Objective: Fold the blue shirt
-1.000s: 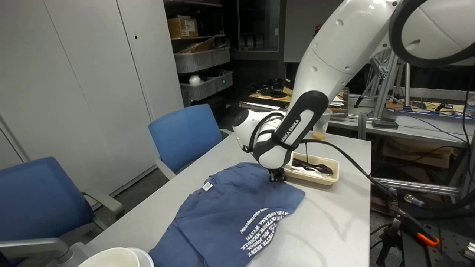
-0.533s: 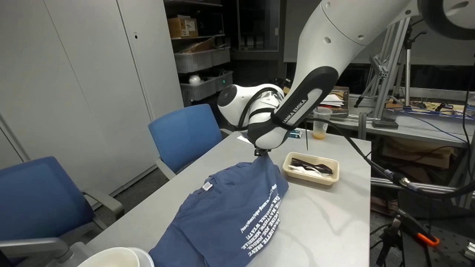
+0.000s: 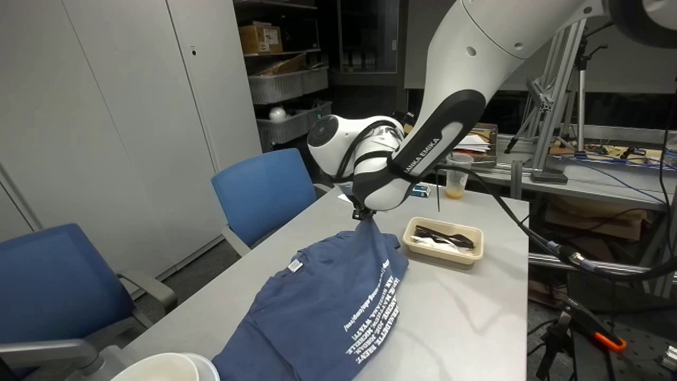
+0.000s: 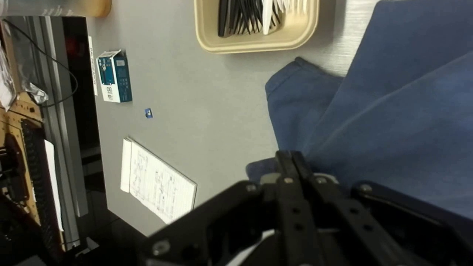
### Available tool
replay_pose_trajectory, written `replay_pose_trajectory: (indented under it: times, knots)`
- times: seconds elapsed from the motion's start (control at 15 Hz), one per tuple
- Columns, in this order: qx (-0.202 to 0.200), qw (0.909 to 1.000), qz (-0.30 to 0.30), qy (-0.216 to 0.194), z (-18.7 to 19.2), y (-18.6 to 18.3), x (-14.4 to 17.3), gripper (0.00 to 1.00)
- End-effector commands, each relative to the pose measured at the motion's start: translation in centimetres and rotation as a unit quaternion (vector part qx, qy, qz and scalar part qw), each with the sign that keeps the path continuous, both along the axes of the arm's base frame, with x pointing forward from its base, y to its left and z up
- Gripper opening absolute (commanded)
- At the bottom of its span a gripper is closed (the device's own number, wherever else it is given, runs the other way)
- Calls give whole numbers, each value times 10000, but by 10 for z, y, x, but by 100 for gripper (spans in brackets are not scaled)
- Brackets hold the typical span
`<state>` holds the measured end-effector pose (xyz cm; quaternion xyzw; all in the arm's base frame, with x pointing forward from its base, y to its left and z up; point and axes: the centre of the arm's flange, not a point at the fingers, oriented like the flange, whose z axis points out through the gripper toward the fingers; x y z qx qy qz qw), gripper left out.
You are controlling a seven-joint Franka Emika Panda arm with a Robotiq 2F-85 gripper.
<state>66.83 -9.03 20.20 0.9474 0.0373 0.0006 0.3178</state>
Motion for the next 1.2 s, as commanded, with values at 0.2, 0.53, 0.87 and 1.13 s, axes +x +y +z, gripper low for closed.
replay_pose_trajectory:
  times: [0.2, 0.53, 0.87, 1.13]
  knots:
    - [117, 9970, -212, -730, -19, 44, 68, 1]
    - [324, 9932, -169, -1104, -31, 83, 101, 1]
    - [95, 9890, -310, -1445, -34, 72, 118, 1]
    - [109, 9890, -485, -1394, -28, 60, 114, 36]
